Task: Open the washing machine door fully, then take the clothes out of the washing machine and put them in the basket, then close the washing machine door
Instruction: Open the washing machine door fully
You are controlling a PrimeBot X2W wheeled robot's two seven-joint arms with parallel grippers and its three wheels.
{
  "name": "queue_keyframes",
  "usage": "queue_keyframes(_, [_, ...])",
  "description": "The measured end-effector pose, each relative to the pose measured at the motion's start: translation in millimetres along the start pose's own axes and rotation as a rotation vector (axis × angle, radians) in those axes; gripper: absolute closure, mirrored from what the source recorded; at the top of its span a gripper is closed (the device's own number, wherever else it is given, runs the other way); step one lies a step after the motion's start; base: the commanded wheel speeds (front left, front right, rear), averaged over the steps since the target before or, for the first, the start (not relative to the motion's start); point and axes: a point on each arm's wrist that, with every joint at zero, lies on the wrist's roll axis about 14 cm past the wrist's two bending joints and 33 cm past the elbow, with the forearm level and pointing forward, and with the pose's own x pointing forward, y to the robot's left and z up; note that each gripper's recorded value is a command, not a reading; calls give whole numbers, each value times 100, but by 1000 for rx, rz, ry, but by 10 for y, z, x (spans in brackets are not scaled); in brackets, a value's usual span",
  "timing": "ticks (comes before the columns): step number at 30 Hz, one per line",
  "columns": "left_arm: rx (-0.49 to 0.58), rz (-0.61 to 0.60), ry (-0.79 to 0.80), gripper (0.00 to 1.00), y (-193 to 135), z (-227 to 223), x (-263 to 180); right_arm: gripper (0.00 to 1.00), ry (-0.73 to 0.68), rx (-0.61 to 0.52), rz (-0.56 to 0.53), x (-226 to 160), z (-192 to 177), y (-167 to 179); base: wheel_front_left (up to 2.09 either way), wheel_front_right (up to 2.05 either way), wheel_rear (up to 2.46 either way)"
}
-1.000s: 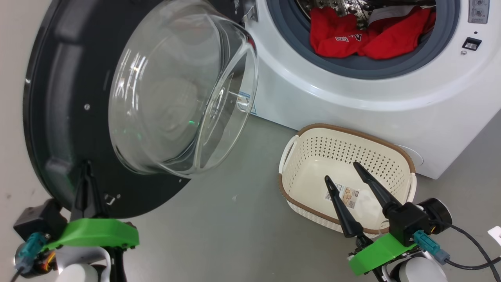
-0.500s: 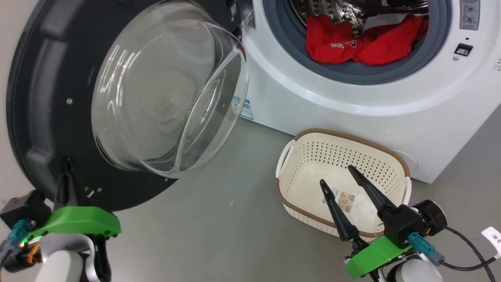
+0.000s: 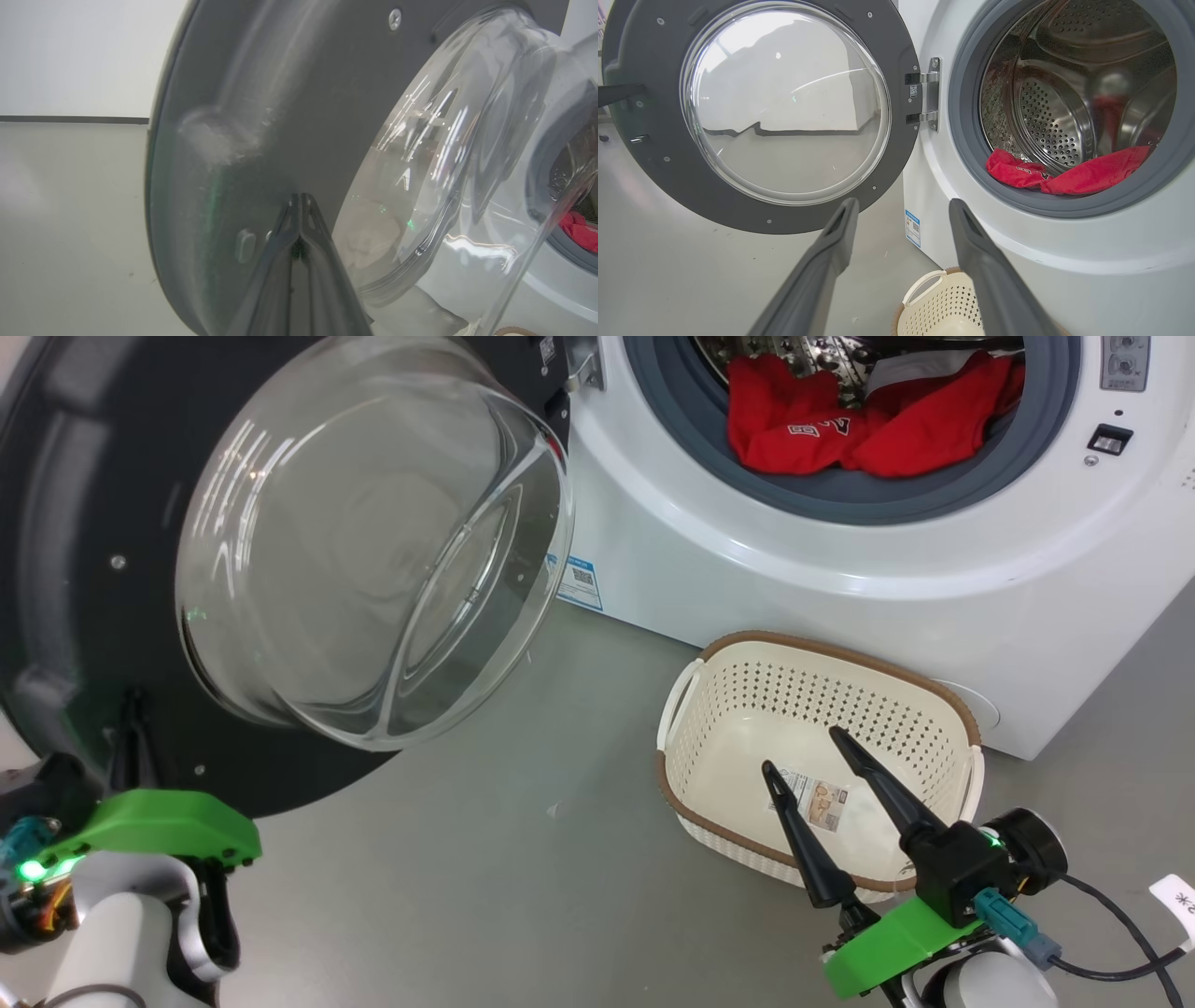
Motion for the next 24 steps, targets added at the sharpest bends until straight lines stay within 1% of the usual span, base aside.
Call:
queue_keyframes(18, [-7, 16, 16, 100, 22, -47, 127, 0, 21, -9, -2, -45, -35, -6, 0, 0, 0])
queue_keyframes(24, [10, 12, 15, 100, 41, -46, 137, 0, 18, -10, -2, -45, -21, -4, 0, 0, 0])
